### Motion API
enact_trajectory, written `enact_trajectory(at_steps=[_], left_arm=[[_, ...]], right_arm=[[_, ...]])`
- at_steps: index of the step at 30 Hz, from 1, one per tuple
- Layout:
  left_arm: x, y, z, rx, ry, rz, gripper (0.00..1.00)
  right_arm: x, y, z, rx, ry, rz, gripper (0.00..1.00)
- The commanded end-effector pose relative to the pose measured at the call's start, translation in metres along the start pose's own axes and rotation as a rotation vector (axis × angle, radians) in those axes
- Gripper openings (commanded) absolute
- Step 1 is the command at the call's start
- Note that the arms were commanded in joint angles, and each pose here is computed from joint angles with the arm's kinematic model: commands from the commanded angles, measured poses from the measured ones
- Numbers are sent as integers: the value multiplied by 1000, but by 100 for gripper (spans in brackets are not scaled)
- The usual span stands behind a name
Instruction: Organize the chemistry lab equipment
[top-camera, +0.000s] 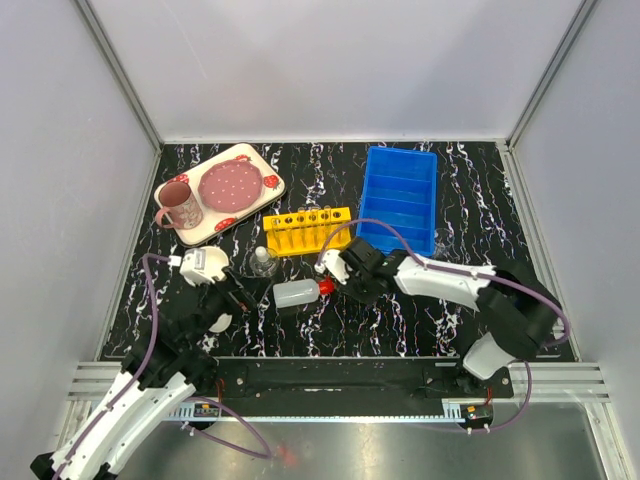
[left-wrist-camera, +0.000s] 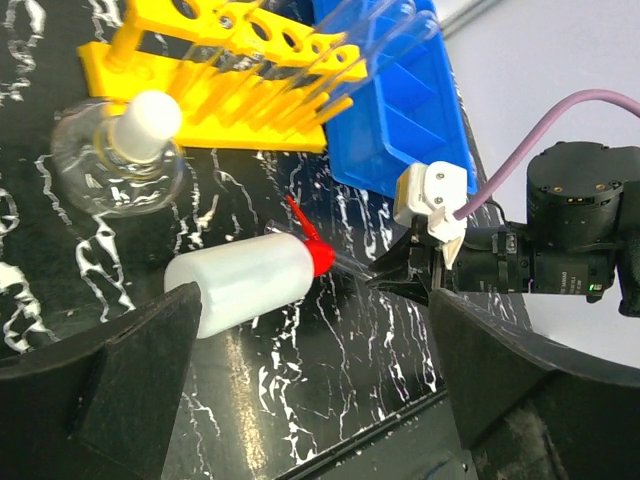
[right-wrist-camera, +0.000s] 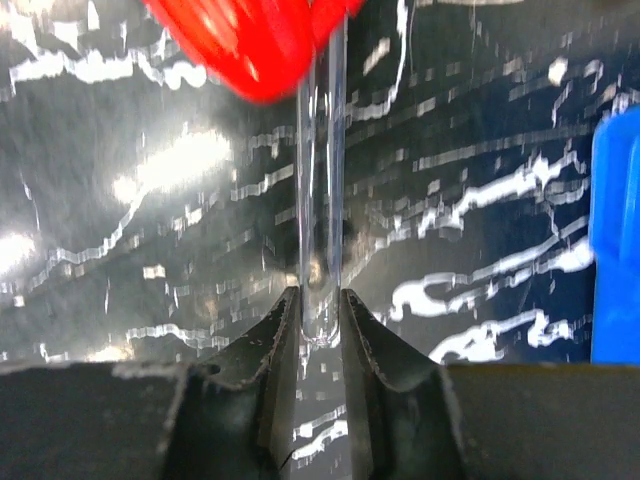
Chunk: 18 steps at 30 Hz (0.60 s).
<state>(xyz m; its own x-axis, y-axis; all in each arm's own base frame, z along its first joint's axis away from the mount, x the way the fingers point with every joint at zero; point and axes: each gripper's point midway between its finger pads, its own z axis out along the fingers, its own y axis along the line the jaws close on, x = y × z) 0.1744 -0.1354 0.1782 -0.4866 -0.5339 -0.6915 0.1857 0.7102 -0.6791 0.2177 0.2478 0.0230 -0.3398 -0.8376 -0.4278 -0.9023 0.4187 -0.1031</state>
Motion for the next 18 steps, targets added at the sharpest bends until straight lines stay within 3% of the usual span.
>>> enact_trajectory(at_steps=[1, 8, 12, 18], left_arm=[[6, -33, 8, 172, 43, 36, 98], [31, -58, 26, 309, 201, 124, 92], [49, -67, 36, 357, 323, 210, 93], [66, -98, 51, 465, 397, 403, 99]], right_arm=[[21, -4, -31, 44, 30, -58, 26], [56, -17, -64, 77, 66, -95, 26], [67, -25, -76, 82, 78, -132, 25], [75, -13, -88, 2, 72, -159, 25]])
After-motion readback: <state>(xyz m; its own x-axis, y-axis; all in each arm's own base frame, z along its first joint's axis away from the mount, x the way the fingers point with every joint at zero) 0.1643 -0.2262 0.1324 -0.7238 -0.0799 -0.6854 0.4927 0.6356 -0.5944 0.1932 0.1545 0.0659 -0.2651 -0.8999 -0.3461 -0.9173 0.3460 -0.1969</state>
